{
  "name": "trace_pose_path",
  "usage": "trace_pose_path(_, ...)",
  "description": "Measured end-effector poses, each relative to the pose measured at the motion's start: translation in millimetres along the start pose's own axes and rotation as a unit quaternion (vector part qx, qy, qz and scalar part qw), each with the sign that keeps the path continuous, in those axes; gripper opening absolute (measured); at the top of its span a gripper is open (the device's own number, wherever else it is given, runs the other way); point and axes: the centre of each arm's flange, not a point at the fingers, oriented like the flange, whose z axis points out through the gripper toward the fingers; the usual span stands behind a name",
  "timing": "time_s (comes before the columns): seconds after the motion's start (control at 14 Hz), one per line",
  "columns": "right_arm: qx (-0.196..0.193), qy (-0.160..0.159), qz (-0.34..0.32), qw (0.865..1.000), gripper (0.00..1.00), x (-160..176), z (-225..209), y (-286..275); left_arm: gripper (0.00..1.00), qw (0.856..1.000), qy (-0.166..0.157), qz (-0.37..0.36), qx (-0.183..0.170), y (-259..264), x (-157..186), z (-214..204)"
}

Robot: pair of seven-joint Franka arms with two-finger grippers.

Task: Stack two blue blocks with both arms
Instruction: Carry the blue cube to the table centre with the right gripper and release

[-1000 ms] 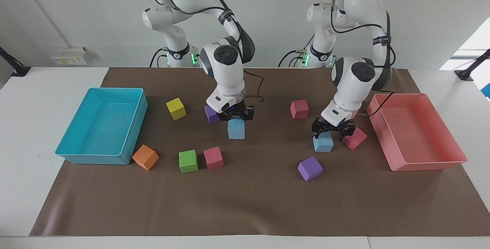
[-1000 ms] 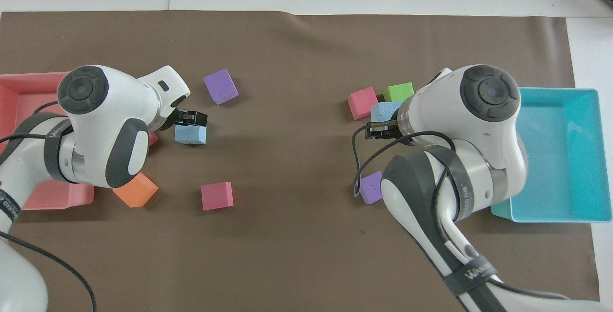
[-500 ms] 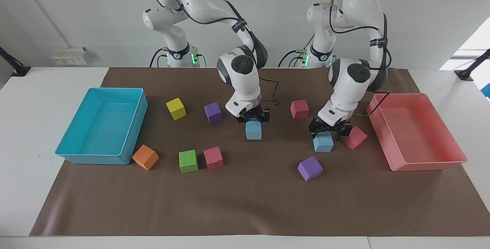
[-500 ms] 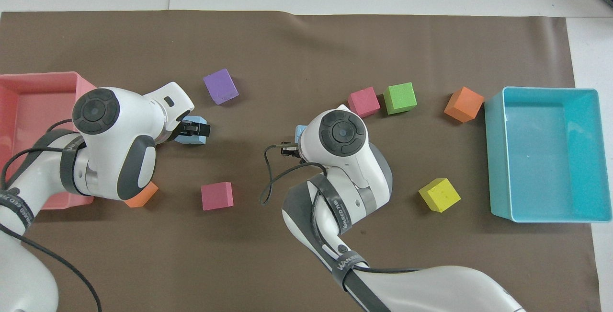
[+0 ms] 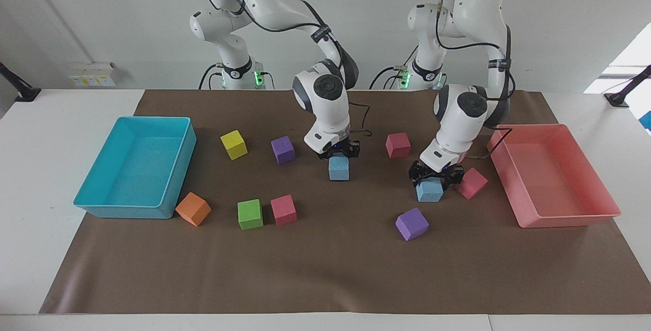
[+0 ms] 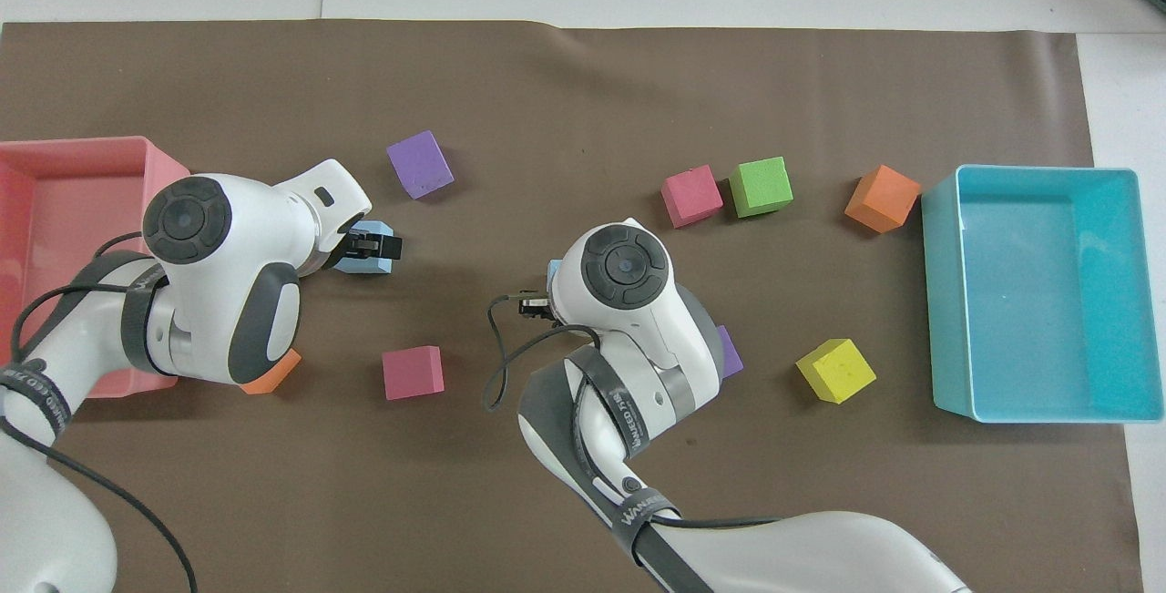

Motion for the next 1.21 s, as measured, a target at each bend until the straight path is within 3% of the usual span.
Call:
trace_pose_path(0.14, -0.005, -0.006, 0.0, 1.0, 0.46, -3, 6, 3, 0.93, 1.0, 0.0, 0.006, -0.001, 7, -1, 0)
trace_pose_path(0.29, -0.007, -0.01, -0.001, 1.0, 0.46, -7, 11, 3, 0.65, 1.0, -0.001, 0.013, -0.002, 16, -2, 0)
trace_pose_path(0.36, -0.008, -0.011, -0.005, 1.0, 0.46, -8, 11, 2, 0.61, 1.0, 0.0, 0.013, -0.002, 17, -2, 0)
trace_pose_path(0.64, -0.008, -0.011, -0.02, 1.0, 0.46, -14, 12, -5, 0.6, 1.0, 0.0, 0.009, -0.002, 16, -1, 0)
trace_pose_path(1.0, -0.007, -0.01, -0.021, 1.0, 0.98, -13, 11, -5, 0.6, 1.0, 0.013, 0.003, -0.002, 13, 7, -10)
trace_pose_path(1.21, -0.001, 0.0, -0.01, 1.0, 1.0, -1, -2, 4, 0.6, 1.0, 0.004, -0.002, 0.0, 9, 20, -33)
